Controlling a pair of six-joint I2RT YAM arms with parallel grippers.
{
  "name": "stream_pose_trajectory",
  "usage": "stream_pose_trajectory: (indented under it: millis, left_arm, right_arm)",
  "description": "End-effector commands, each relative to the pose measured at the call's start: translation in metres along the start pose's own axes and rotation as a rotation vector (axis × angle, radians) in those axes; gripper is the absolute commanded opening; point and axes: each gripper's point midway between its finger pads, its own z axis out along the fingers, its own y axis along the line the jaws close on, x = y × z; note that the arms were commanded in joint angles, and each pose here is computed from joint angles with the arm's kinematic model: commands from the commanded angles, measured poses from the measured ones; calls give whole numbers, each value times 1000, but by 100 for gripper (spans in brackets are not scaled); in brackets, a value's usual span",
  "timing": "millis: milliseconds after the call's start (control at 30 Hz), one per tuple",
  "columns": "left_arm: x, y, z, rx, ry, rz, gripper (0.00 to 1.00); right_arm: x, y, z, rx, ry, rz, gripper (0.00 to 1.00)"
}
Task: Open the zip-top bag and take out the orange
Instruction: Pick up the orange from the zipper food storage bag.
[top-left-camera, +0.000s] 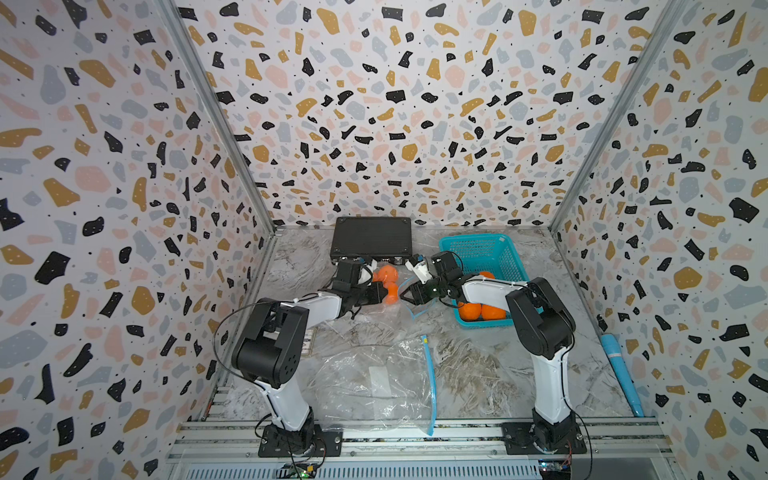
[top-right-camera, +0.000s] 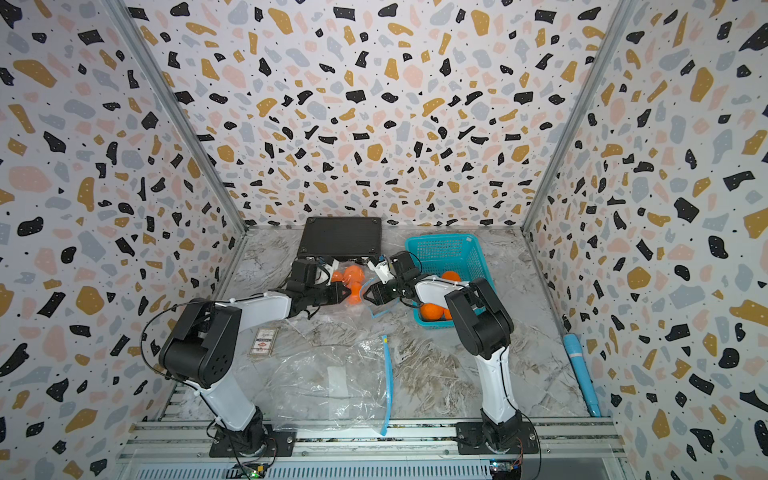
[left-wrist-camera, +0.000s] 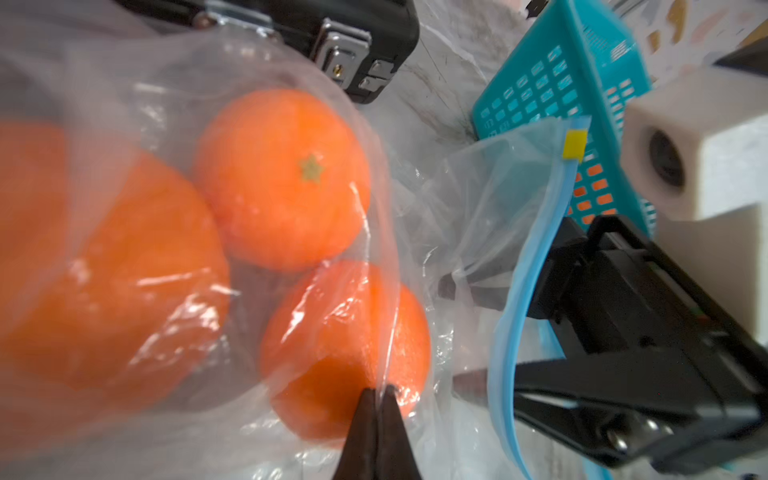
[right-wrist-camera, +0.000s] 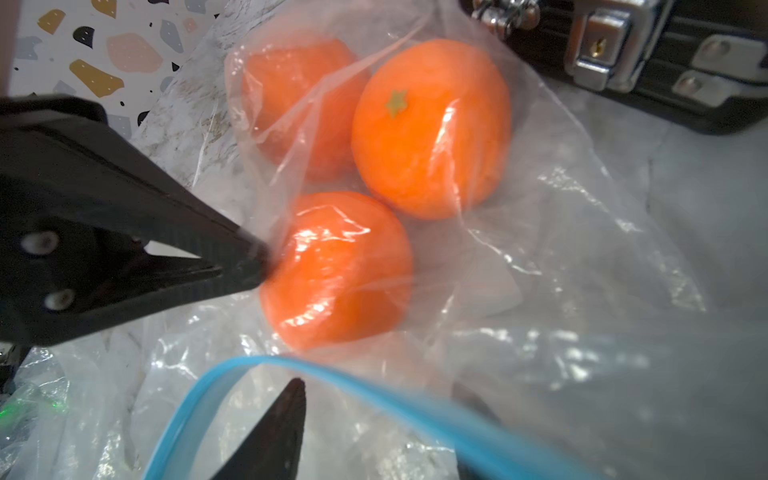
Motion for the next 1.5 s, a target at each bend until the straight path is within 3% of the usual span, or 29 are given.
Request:
stream_pose_trajectory:
  millis: [0,200,433,700,900,1100,1267,1467]
  left_arm:
    - [-22,-13,-23,228,-110,-112,0]
    - [-24,-33,-30,423,-124,-174,0]
    - [-29,-30,-30,487,-142,-190,0]
    - [-39,-68,-68,610,-172,-185,0]
    - [-33,-54,-58,550,-159,-216,0]
    - [-17,-19,-38,385,-142,-219,0]
    - [-5,-12,-33,345,-123,-231,0]
    - [12,5,-26,282,-126,-251,0]
  right_arm:
    - [-21,7,-20,8,-54,-44,57]
    - [-19,-4,-9,31,-27,-37,57]
    - [-19,6,-23,23,-56,-79,55]
    - [-28,13,-19,-32,-53,-111,55]
    - [-43,35,-34,-94,-117,-150,55]
    - [-41,52,-50,-121,-126,-177,53]
    - [-19,66,-29,-234,-18,-118,50]
    - [-6,55,-17,-182,24,-100,49]
